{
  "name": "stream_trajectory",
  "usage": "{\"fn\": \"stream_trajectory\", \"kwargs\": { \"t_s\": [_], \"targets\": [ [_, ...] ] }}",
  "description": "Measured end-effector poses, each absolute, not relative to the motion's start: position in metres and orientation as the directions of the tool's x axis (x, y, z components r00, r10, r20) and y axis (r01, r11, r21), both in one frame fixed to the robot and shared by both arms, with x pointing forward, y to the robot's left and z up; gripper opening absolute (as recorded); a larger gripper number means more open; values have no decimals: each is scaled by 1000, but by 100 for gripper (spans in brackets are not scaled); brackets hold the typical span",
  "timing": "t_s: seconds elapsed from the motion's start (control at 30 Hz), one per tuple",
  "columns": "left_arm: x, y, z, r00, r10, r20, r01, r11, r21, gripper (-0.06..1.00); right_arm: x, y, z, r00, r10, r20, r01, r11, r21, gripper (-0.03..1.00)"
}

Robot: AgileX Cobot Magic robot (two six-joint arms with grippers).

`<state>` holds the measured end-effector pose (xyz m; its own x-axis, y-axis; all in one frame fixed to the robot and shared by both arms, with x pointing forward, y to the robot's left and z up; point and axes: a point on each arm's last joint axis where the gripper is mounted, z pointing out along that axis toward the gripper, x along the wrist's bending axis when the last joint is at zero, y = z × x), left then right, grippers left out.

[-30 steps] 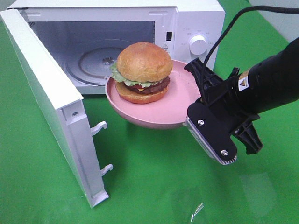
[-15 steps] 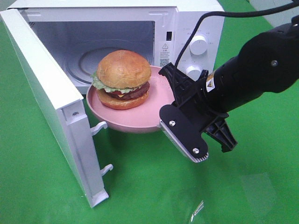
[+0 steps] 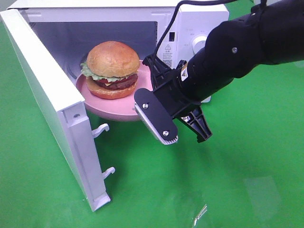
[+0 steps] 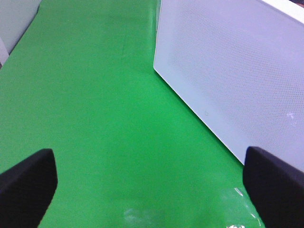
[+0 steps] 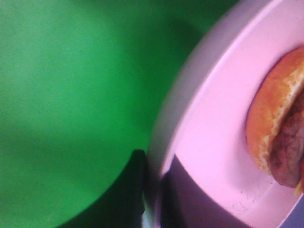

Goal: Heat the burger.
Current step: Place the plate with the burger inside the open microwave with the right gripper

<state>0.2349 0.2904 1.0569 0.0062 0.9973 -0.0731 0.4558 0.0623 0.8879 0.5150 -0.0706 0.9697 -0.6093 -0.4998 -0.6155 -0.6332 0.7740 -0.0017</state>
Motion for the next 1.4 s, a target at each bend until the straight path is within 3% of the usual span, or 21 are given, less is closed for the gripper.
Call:
{"fn": "stream_trajectory", "kwargs": {
  "t_s": [0.53,1.4],
  "targets": [
    [235,290,1057,6,997,-73,456,62,888,98,547,-47,962,-671,-419,-611,-554,832,38,6],
    [235,290,1057,6,997,-73,456,62,888,98,592,-15,952,-636,-388,-667,-528,849,9,6]
  ]
}}
